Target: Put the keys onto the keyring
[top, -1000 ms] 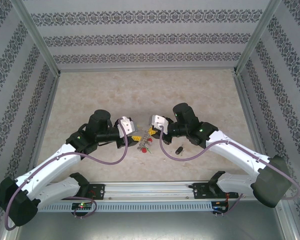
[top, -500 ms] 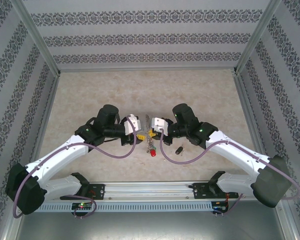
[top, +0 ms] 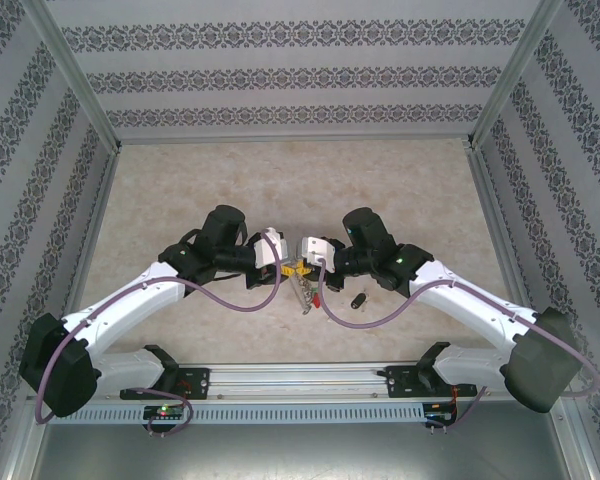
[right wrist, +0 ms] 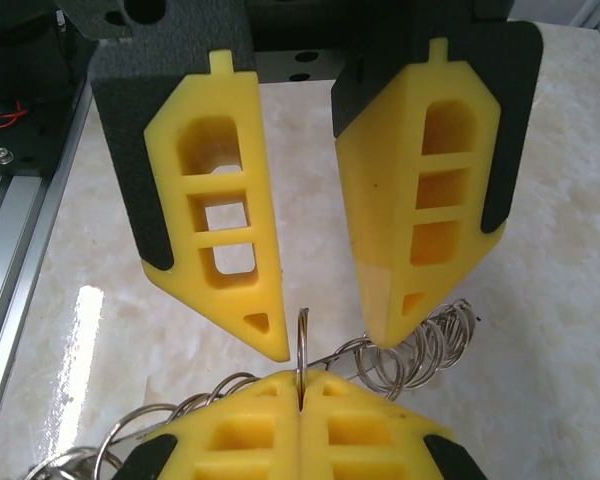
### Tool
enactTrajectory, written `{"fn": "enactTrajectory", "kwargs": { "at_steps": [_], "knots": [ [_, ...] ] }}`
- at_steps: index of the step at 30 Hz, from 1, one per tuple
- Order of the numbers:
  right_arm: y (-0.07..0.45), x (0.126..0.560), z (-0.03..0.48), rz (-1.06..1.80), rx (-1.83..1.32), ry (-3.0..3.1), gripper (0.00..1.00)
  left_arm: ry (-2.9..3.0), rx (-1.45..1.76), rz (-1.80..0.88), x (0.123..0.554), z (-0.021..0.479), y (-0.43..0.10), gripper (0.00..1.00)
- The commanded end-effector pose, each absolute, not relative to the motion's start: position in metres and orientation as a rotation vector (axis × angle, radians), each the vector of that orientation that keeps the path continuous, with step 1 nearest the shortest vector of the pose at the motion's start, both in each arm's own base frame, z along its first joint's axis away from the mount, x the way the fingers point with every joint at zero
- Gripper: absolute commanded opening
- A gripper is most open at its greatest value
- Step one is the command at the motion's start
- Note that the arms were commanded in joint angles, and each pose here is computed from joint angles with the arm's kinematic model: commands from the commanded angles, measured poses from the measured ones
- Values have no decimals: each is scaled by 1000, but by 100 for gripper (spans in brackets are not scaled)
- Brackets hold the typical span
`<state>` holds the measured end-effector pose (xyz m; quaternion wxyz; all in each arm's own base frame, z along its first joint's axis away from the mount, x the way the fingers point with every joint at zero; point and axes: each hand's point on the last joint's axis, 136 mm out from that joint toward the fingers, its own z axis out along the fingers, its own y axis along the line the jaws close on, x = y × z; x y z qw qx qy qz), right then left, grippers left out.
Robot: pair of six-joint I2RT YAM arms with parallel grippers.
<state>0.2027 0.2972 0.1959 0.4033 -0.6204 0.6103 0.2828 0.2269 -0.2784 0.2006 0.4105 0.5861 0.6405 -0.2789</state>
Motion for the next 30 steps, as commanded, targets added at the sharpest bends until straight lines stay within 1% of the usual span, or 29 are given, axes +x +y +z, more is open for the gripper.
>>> {"fn": "enactTrajectory", "kwargs": {
  "at_steps": [1,10,12,16,21,27,30],
  "knots": [
    [305,196,206,768,-1575,1493,0,1567,1515,-729,222,209,-284,30],
    [308,198,212,792,-1543,1507,0,1590,1537,-731,223,201,-284,22],
    [308,200,213,798,-1531,1516,0,1596,1538,-730,223,201,-284,26],
    [306,201,215,796,-1516,1519,0,1605,1522,-713,224,199,-282,26],
    [307,203,218,801,-1498,1520,0,1585,1507,-715,224,204,-283,23],
    [306,204,218,809,-1486,1533,0,1597,1512,-709,223,201,-280,28],
    [305,205,217,803,-1482,1538,0,1595,1517,-695,222,202,-279,27]
  ]
}}
